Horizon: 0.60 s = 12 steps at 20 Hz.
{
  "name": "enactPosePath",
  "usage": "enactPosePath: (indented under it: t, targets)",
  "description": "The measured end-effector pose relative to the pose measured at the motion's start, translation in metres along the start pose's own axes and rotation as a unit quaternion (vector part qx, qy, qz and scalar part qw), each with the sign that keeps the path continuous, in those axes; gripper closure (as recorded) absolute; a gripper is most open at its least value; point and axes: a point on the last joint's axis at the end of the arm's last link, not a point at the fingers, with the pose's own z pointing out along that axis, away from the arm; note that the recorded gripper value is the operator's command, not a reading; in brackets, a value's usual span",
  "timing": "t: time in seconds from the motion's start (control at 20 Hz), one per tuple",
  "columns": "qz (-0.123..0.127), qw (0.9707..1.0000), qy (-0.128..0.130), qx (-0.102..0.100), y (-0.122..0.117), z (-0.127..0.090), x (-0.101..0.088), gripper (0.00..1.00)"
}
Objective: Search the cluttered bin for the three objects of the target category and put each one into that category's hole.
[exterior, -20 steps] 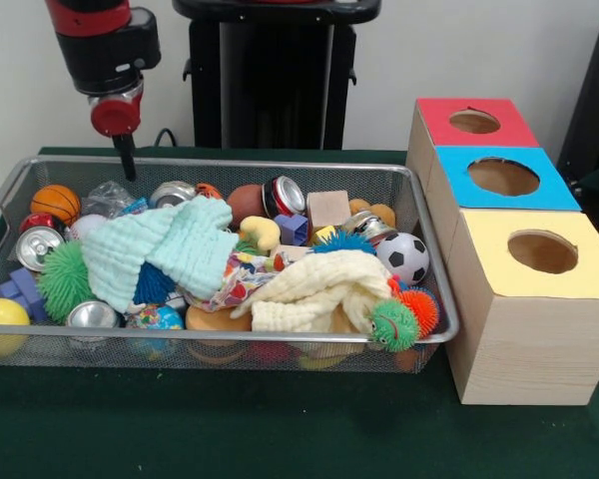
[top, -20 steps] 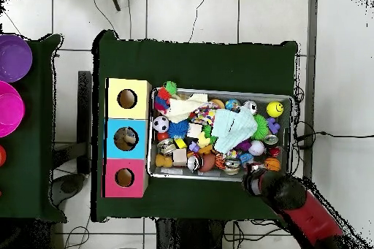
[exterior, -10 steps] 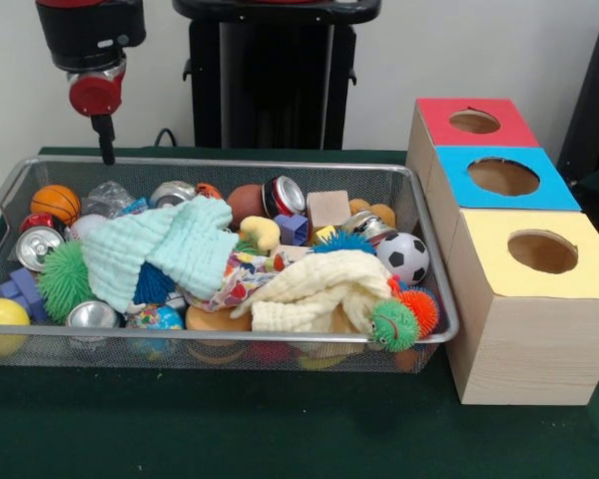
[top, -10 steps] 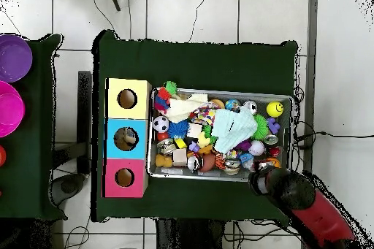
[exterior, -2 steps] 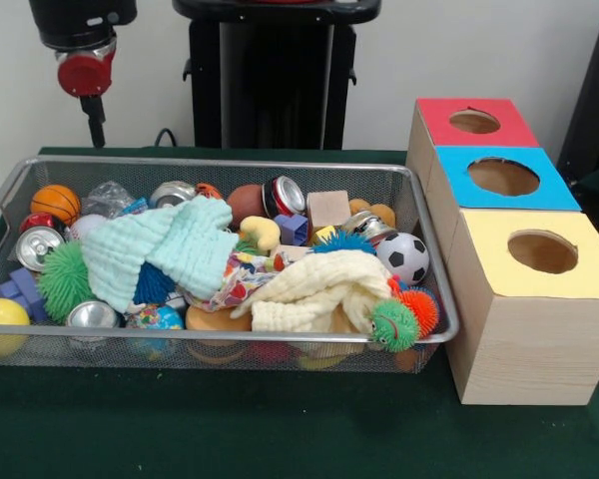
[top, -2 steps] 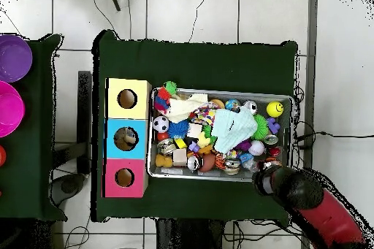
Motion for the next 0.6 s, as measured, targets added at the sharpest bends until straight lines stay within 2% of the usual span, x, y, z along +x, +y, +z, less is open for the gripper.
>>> enactPosePath:
  t: [0.35,0.6]
  targets:
    - [0.006,1.0000,-0.001,-0.001,-0.004,0.004,-0.006,0.00]
    - [0.009,0.9999,-0.009,-0.008,-0.004,0.018,-0.010,0.00]
